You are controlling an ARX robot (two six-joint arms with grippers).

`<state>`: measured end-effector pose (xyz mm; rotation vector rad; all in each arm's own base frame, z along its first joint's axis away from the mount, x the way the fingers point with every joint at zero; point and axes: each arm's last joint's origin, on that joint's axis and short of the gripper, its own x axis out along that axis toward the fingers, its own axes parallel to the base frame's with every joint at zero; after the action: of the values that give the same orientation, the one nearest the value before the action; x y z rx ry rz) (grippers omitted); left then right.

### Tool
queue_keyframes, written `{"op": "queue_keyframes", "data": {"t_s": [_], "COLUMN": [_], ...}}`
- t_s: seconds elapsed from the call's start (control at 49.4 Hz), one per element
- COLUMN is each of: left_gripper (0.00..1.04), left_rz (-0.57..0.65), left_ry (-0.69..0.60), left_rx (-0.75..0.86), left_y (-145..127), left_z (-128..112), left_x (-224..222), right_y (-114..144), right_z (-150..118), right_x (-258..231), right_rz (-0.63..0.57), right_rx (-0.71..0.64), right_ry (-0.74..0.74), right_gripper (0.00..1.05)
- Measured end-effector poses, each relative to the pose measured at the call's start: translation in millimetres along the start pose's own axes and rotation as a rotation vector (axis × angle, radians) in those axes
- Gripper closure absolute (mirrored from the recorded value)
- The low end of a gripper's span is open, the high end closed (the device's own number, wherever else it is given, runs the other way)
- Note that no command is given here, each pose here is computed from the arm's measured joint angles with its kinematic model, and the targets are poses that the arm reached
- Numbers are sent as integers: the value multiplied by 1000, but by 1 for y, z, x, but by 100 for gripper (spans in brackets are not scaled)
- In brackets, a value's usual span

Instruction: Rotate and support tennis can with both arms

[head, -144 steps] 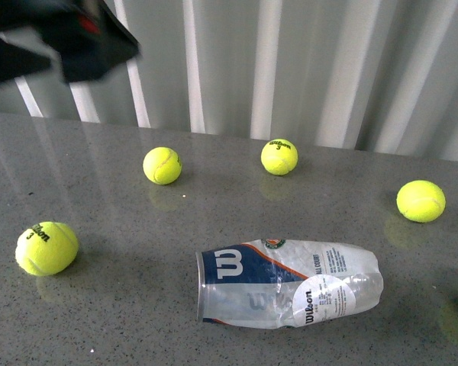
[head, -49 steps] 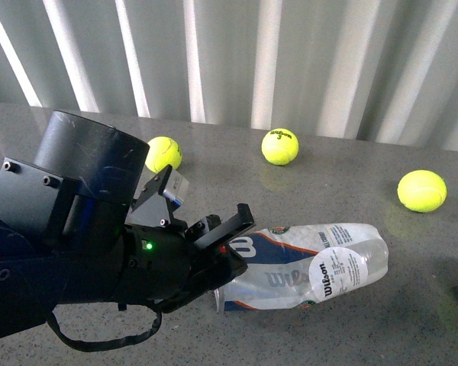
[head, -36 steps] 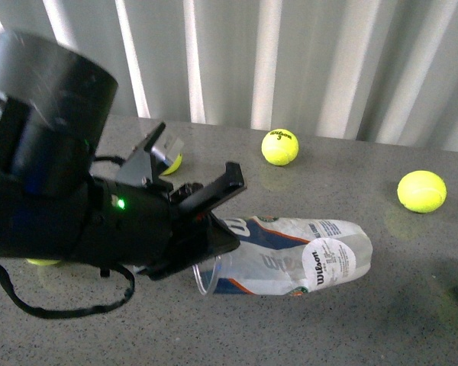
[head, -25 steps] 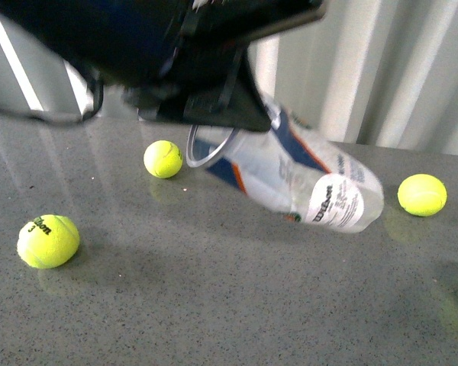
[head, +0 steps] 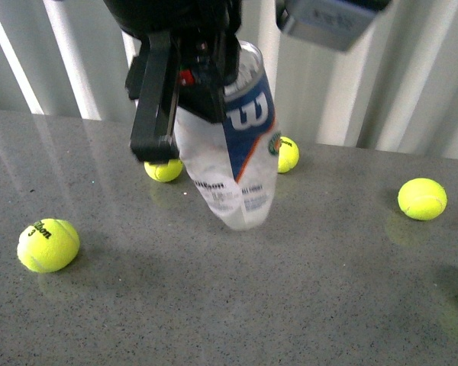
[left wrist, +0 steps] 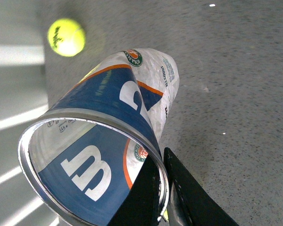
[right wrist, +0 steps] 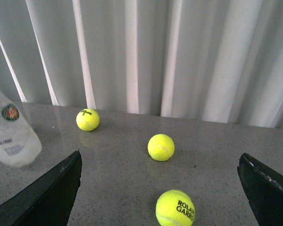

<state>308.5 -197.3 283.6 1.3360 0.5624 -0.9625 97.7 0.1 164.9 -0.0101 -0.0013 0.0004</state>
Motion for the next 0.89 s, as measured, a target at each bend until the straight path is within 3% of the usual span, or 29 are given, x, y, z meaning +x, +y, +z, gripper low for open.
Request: {"op": "queue_keyframes", "data": {"t_s": [0.263, 0.769, 0.89], "left_gripper": [101, 101, 80], "left_rz": [-146, -149, -146], "left_ry": [-8, -1, -4], "left_rx": [194, 244, 244], "left_y": [-24, -19, -18], "left_z": [18, 32, 33], "left_x": [21, 51, 51], "right_y": [0, 0, 0], "right_z": [0, 0, 0], "right_x": [0, 0, 0], "right_rz": [1, 1, 1], "right_rx": [0, 0, 0], "right_ry": [0, 0, 0], "right_gripper": [7, 7, 7]}}
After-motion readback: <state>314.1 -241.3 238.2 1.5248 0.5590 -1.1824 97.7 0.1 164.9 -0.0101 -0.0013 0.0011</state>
